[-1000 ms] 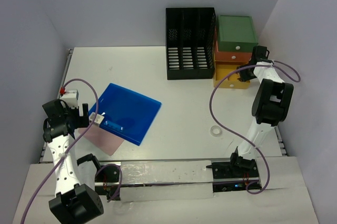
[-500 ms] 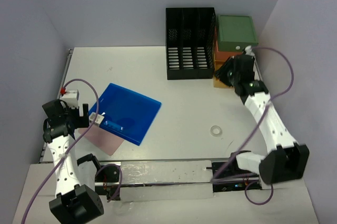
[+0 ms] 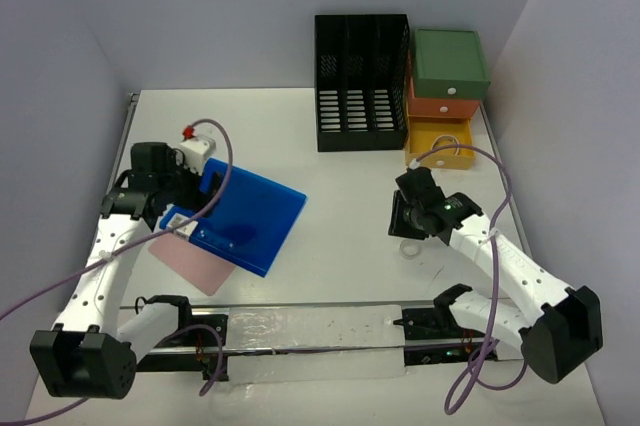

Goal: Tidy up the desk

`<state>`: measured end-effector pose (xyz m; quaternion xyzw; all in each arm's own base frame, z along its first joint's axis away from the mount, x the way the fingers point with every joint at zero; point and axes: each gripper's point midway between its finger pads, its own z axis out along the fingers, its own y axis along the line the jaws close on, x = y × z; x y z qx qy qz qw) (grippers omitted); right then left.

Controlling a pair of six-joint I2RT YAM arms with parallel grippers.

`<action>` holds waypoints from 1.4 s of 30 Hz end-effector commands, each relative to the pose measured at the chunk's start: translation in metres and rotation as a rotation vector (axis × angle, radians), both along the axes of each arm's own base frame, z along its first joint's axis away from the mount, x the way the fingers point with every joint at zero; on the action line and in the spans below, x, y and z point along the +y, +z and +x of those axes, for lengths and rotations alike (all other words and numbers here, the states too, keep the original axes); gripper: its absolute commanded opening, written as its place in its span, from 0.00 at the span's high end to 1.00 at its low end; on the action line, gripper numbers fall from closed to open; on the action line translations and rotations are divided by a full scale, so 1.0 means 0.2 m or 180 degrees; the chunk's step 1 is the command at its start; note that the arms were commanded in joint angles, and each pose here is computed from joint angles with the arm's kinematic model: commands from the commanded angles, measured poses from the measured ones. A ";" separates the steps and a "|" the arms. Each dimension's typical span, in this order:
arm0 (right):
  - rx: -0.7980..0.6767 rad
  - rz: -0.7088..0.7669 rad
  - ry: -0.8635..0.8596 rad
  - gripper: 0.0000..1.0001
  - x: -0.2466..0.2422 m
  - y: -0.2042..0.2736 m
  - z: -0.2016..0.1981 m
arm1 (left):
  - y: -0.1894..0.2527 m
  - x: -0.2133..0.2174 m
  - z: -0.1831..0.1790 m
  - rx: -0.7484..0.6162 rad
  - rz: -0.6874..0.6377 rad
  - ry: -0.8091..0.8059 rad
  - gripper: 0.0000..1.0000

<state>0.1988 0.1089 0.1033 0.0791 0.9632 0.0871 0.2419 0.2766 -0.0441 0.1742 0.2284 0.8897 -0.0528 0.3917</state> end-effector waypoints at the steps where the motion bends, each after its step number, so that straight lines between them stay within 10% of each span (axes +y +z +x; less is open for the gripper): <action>1: 0.0197 -0.0456 -0.0132 0.57 -0.10 -0.08 -0.06 | -0.11 -0.09 -0.13 0.0128 -0.0014 -0.0272 0.01; 16: 0.0687 -0.1044 -0.0073 0.56 -0.14 -0.36 0.01 | -0.14 -0.05 -0.22 -0.0398 0.0061 -0.0261 0.01; 25: 0.0847 -0.0835 0.0241 1.00 -0.04 -0.47 -0.01 | -0.17 -0.02 -0.23 -0.0356 0.0146 -0.0166 0.01; 42: -0.1594 -0.0517 -0.0426 1.00 -0.18 0.66 1.20 | -0.22 0.02 -0.23 -0.0327 0.0231 -0.0058 0.01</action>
